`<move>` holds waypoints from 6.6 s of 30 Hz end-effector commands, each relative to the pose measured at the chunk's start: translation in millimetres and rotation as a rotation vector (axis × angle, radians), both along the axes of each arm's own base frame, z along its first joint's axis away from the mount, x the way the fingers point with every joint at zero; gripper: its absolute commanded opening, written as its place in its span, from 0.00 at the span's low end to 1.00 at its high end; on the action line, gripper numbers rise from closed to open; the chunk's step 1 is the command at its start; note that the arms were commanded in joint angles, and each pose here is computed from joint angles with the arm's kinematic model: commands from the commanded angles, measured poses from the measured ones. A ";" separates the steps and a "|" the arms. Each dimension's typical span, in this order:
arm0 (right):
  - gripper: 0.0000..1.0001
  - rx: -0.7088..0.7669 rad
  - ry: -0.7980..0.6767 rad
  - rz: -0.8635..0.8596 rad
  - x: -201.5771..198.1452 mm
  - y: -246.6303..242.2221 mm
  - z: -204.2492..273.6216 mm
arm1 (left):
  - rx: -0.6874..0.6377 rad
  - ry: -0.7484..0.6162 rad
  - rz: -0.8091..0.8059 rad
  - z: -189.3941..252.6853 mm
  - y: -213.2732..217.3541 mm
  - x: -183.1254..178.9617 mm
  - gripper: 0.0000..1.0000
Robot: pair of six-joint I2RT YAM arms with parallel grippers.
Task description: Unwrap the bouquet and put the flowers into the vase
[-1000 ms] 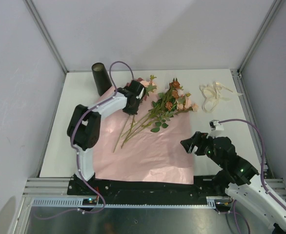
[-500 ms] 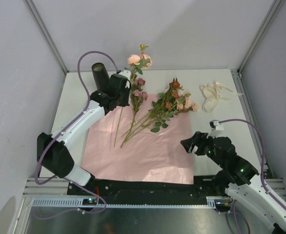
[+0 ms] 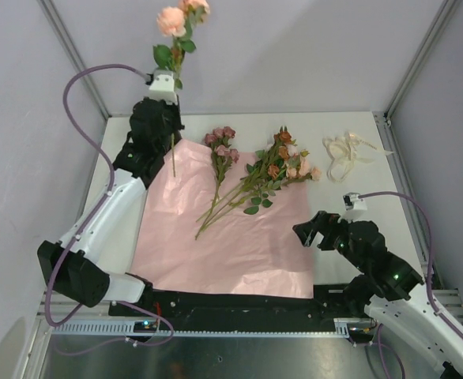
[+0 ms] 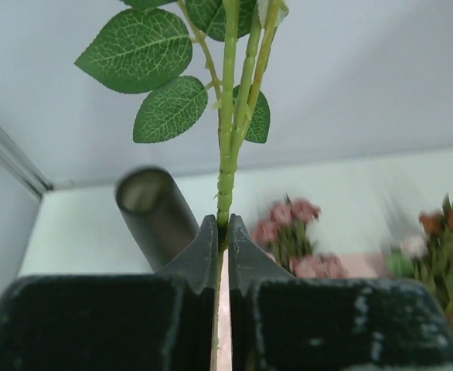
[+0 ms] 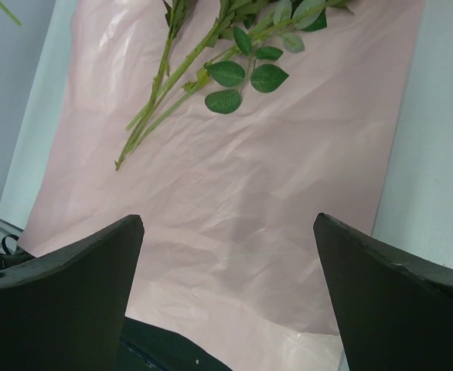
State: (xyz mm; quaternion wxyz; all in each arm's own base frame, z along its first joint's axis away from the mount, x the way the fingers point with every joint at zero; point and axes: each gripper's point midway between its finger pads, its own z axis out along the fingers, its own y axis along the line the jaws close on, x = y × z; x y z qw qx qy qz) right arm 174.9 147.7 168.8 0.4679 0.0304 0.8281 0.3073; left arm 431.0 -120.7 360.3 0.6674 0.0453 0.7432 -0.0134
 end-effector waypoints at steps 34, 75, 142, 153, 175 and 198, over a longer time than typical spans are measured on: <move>0.96 0.013 -0.064 -0.010 2.1 -3.8 53.4 | -0.186 -0.352 -0.095 34.2 62.4 153.4 0.22; 0.97 0.057 -0.072 0.017 -20.4 -13.6 54.6 | -0.392 0.463 -0.367 -124.6 -30.4 -49.8 0.95; 0.95 0.095 -0.112 -0.124 -24.4 -44.8 57.2 | 0.010 0.784 -0.152 -228.2 -85.9 7.5 0.00; 0.95 0.081 -0.119 -0.131 -21.5 -45.4 57.6 | -0.122 0.399 -0.153 -80.6 -72.8 11.6 0.00; 0.94 0.066 -0.089 -0.146 -14.9 -41.1 53.6 | -0.193 -0.684 -0.096 157.9 55.0 28.3 0.00; 0.94 0.029 -0.068 -0.139 -7.1 -34.1 53.4 | -0.326 -0.639 -0.168 105.5 78.2 104.3 0.00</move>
